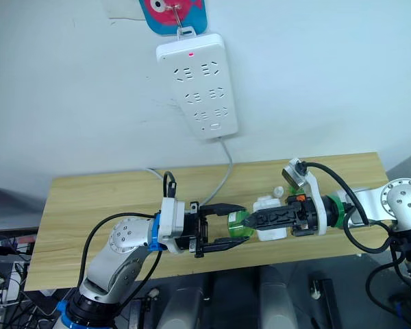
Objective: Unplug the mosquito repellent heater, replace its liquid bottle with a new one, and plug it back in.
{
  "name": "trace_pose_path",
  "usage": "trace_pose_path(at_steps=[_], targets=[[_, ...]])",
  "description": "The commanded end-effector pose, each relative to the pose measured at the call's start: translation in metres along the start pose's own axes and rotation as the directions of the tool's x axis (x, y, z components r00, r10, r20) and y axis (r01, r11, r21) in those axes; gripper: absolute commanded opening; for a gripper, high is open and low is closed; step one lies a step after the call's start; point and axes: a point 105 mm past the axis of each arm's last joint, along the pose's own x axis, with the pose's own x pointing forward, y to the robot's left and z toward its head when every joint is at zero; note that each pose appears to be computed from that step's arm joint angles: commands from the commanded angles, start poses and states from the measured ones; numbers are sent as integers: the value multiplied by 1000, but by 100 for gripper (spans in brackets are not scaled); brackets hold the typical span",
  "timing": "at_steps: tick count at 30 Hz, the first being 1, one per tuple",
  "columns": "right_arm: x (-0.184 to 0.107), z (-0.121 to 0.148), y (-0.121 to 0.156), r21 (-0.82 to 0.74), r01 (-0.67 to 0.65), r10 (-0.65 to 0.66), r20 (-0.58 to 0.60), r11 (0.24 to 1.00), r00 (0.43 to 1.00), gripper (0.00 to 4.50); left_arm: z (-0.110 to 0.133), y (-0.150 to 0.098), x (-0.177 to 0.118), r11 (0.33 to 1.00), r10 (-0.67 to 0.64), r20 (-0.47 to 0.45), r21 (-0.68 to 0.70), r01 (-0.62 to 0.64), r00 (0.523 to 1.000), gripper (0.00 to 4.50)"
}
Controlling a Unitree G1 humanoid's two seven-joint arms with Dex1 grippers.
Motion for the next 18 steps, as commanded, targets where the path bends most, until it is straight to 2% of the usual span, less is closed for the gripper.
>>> trace_pose_path(at_steps=[1, 14, 18], targets=[[2, -4, 10, -1, -53, 53, -34, 999, 998, 445, 9, -3, 2, 1000, -1, 32, 24, 0, 1000, 222], [1, -15, 14, 41, -104, 107, -90, 994, 990, 445, 11, 8, 1, 998, 61, 38, -6, -60, 997, 222], [-5, -30, 21, 51, -110, 116, -128, 993, 985, 445, 11, 11, 1, 998, 67, 37, -5, -67, 997, 222]])
